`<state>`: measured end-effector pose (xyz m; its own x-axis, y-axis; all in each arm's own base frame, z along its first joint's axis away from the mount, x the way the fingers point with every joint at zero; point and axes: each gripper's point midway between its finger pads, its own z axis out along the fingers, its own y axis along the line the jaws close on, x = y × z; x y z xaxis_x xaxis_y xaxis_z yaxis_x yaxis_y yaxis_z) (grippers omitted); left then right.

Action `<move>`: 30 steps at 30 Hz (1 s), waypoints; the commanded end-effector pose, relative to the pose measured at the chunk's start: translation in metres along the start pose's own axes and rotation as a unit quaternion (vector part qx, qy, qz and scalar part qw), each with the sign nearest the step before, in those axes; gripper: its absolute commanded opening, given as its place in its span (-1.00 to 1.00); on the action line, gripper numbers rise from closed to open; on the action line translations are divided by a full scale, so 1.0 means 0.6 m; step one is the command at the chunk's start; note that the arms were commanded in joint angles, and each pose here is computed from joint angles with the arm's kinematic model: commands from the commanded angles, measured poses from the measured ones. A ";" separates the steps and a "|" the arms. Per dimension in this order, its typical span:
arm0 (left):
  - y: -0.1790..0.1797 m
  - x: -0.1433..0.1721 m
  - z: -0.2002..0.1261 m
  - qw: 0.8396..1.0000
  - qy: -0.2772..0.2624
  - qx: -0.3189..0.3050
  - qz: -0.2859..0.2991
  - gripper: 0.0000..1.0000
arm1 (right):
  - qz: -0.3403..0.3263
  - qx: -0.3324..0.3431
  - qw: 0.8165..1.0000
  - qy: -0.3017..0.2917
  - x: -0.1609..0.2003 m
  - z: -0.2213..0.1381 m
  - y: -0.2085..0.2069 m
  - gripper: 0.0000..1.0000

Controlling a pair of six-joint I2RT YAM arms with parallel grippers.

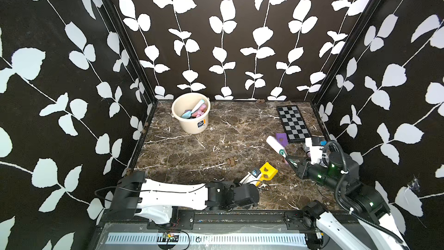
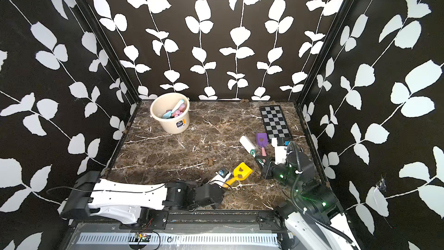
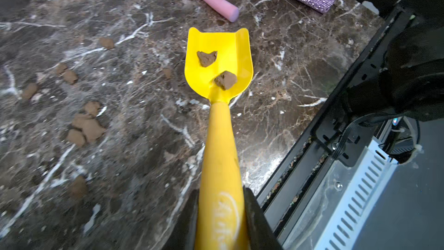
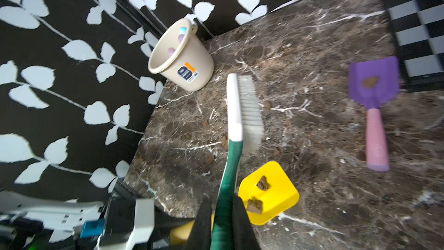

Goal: Brush the soil off the hand trowel and place it into the bucket
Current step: Pick up the hand trowel from the center of the board, then brush off the soil from the hand trowel.

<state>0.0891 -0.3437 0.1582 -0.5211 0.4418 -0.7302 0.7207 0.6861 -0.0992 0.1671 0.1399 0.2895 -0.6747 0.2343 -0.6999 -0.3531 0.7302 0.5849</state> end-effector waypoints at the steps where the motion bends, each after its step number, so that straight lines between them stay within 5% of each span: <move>1: 0.078 0.018 -0.030 0.998 0.012 -0.059 -0.022 -1.00 | -0.022 -0.128 0.991 -0.018 -0.037 0.006 0.085 -1.00; 9: 0.193 0.034 -0.075 0.992 0.025 -0.086 -0.086 -1.00 | 0.028 -0.216 0.976 0.012 -0.040 0.078 0.114 -1.00; 19: 0.248 0.048 -0.084 0.986 0.037 -0.094 -0.130 -1.00 | 0.096 -0.290 0.951 0.045 -0.013 0.171 0.131 -1.00; 30: 0.264 0.058 -0.080 0.984 0.039 -0.105 -0.137 -1.00 | 0.117 -0.244 0.953 0.136 0.076 0.276 0.109 -1.00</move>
<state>0.1625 -0.1967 0.1499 -0.7313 0.2559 -0.6322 0.4381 0.8867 -0.1478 0.2125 0.3004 0.2117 -0.9191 0.0917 -0.3831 -0.3375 0.3183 0.8859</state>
